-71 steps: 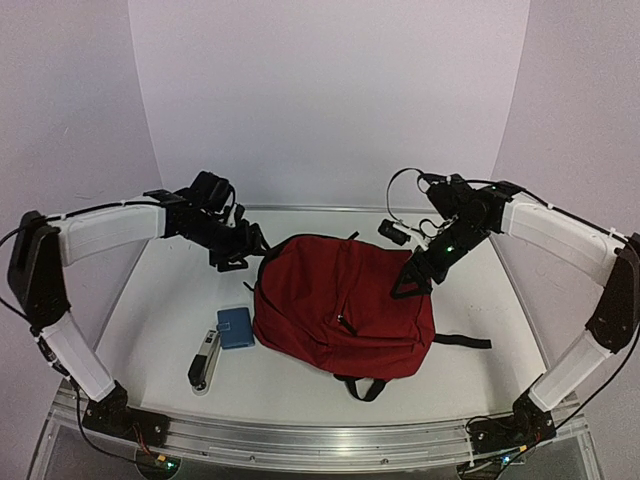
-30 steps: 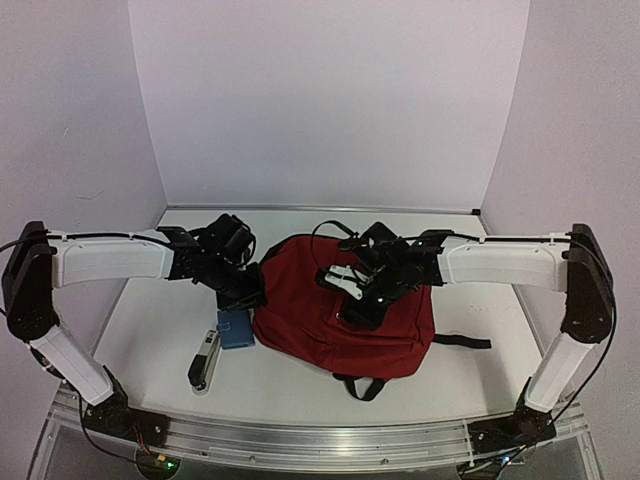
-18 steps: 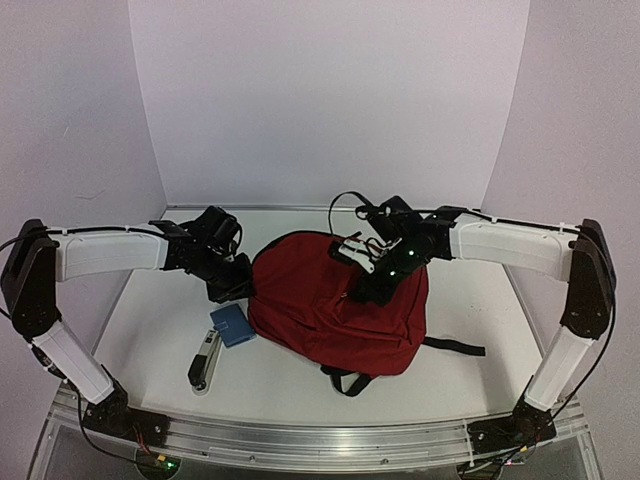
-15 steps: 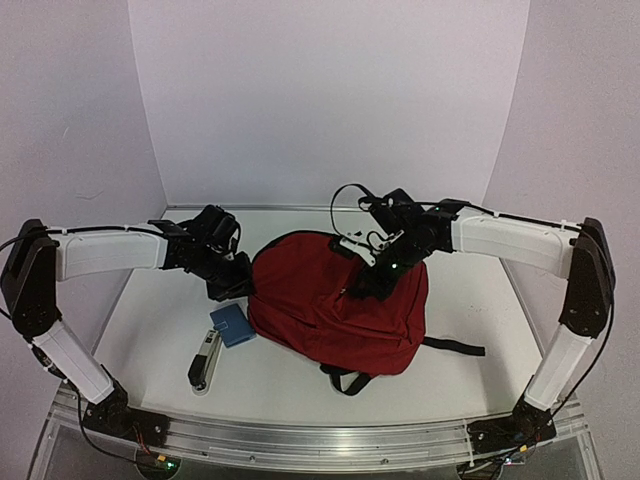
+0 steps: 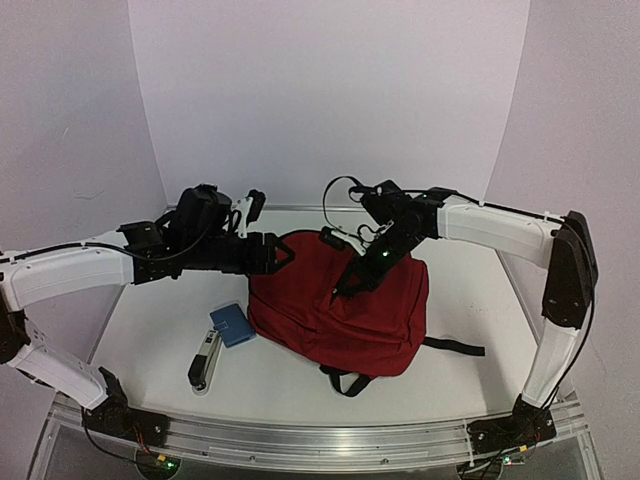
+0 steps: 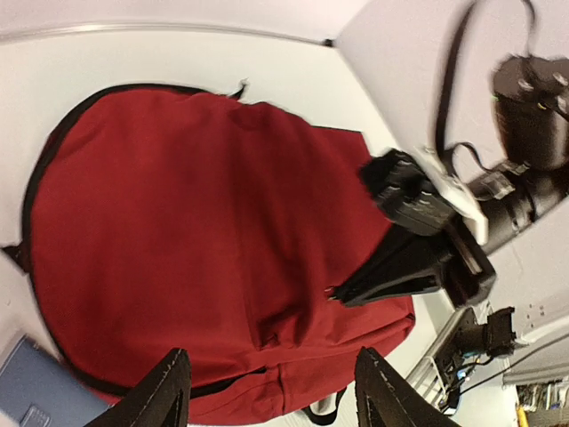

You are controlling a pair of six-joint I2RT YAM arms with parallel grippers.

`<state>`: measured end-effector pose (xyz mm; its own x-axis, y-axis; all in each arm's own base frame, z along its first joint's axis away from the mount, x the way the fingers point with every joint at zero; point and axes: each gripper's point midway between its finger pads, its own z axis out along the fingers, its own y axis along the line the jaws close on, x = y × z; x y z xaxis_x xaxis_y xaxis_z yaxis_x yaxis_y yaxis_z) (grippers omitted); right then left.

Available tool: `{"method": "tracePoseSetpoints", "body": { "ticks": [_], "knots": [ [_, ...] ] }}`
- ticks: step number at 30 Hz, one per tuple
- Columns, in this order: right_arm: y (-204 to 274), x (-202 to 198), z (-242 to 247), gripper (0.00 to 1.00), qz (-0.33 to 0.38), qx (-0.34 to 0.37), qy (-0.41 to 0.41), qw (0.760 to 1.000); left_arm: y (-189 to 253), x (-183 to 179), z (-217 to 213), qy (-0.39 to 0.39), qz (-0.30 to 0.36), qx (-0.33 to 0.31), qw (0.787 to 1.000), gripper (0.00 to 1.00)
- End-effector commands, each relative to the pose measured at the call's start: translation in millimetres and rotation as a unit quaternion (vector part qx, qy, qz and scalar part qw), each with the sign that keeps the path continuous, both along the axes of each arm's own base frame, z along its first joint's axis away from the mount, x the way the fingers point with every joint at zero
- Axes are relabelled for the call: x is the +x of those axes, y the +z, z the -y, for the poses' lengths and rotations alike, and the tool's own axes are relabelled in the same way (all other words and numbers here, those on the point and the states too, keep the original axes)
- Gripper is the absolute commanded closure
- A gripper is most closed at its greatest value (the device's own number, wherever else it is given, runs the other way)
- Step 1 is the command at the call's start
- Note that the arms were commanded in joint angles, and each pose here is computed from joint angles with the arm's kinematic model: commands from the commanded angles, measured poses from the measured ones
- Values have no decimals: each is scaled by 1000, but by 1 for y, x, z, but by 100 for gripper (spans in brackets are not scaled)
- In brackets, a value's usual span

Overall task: Pack the student bag
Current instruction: Unzip the student bag at the center of the board.

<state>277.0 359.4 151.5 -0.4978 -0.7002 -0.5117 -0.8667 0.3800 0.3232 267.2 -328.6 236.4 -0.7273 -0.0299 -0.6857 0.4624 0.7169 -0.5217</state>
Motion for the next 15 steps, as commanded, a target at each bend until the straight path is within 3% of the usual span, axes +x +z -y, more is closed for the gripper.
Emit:
{"method": "tracePoseSetpoints", "body": {
  "ticks": [1, 15],
  "knots": [
    [11, 6, -7, 100, -11, 18, -8, 1000, -2, -5, 29, -52, 58, -7, 997, 38],
    [5, 19, 1, 100, -41, 24, -36, 998, -53, -12, 89, -145, 115, 55, 981, 40]
  ]
}}
